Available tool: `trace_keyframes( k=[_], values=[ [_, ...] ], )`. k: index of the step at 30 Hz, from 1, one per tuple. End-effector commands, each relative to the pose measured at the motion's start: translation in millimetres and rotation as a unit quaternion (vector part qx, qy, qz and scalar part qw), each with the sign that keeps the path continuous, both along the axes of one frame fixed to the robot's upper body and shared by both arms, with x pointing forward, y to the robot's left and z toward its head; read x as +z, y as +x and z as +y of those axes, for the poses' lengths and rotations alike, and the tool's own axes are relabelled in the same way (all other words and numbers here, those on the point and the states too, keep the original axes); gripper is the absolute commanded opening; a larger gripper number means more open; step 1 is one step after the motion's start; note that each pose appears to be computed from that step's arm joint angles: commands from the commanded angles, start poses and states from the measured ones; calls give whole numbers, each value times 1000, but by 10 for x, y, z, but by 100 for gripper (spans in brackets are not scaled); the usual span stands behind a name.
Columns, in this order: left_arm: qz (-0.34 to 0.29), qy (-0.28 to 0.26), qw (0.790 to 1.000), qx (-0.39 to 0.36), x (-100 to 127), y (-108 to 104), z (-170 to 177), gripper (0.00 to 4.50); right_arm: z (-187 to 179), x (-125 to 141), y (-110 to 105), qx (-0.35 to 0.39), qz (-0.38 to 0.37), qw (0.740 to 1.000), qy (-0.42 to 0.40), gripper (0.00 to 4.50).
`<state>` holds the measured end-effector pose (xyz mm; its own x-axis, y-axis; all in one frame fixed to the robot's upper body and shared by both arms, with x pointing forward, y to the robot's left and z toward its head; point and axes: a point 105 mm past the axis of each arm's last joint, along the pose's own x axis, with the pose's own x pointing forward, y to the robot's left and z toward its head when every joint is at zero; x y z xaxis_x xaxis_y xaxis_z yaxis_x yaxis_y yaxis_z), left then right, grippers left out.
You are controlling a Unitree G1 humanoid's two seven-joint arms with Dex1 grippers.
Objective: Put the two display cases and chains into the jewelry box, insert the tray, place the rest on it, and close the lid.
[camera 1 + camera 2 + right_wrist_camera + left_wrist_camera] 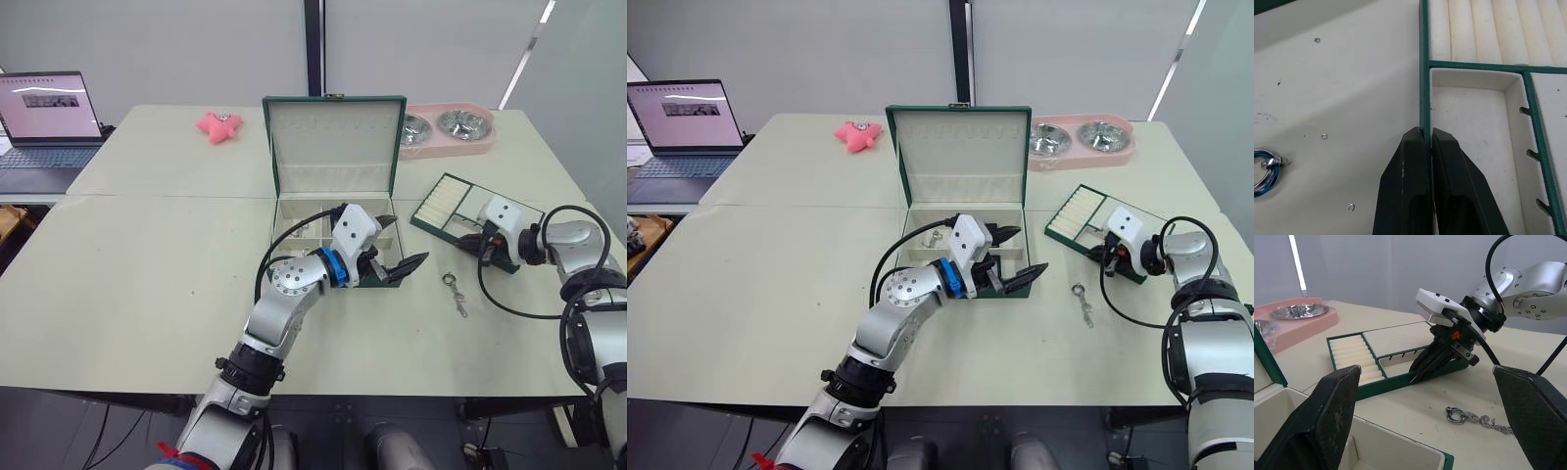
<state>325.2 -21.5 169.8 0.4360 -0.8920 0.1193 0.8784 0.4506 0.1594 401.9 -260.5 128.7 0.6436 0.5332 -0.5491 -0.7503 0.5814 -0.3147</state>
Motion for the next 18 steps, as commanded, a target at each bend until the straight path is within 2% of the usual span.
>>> trace_keyframes(
  k=[1, 9, 18],
  values=[
    [-26, -12, 1000, -2, 90, -70, 64, 450, -28, 349, 27, 14, -44, 999, 16, 1],
    [-26, -21, 999, 6, 51, -203, 314, 450, 24, 535, -136, 68, -44, 996, 39, 1],
    [-24, -19, 998, 53, 42, -320, 807, 450, 175, 718, -736, 99, -32, 994, 32, 1]
  ],
)
